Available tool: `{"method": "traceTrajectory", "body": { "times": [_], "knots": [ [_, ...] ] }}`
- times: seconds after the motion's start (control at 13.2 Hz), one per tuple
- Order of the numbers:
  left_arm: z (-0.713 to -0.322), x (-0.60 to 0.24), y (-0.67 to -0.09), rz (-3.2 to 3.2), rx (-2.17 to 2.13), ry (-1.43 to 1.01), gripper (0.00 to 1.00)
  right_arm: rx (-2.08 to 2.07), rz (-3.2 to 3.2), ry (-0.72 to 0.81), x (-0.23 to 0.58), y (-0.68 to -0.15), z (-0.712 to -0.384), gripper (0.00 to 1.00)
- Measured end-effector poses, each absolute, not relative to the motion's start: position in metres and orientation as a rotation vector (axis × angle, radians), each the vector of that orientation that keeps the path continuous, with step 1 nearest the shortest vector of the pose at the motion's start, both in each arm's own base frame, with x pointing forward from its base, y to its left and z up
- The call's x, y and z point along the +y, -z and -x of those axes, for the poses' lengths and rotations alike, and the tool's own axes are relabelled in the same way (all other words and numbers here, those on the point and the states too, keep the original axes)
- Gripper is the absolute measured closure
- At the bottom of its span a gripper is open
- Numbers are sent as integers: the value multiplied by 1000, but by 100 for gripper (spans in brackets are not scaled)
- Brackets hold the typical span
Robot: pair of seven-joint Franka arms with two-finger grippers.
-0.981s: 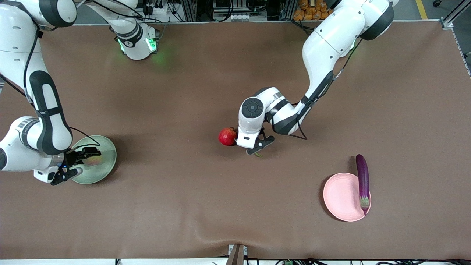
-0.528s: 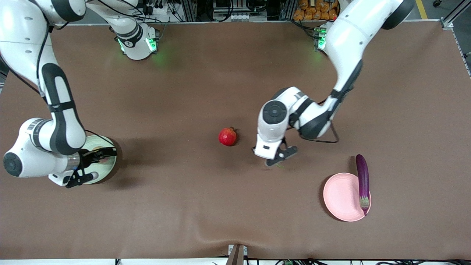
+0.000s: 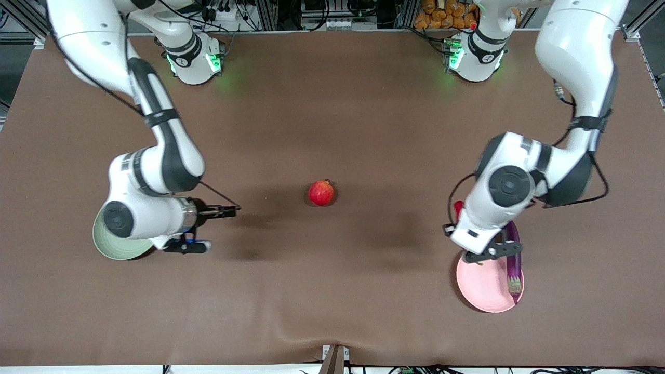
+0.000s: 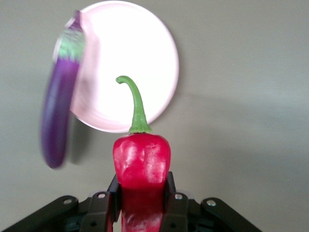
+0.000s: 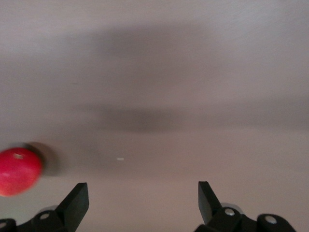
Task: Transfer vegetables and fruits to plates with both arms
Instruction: 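Place the peach on the green plate while the left gripper lifts the pepper, then grasp the red apple with the right gripper while the left gripper carries the pepper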
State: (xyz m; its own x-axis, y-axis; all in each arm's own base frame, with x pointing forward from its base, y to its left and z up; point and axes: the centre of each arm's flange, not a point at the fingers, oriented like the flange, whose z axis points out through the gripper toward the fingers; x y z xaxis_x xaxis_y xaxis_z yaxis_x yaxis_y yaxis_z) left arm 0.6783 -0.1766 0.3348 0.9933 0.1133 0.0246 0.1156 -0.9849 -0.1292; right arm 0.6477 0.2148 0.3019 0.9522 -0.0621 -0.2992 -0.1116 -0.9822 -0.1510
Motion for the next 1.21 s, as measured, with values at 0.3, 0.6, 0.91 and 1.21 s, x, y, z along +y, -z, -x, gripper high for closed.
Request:
{"method": "traceTrajectory", "body": {
  "times": [0.3,0.6,0.91,1.21],
  "knots": [
    [-702,-118,-301,2973,-67,37,64,403,2952,-362,300,-299,-628,0],
    [-723,-89,-272,2996,-72,135,64,656,2913,-276,384,-268,-598,0],
    [-730,-90,-258,3014,-69,172,64,755,2909,-291,416,-237,-578,0],
    [-738,-90,-253,3031,-74,219,64,806,2881,-281,431,-227,-569,0]
  ]
}}
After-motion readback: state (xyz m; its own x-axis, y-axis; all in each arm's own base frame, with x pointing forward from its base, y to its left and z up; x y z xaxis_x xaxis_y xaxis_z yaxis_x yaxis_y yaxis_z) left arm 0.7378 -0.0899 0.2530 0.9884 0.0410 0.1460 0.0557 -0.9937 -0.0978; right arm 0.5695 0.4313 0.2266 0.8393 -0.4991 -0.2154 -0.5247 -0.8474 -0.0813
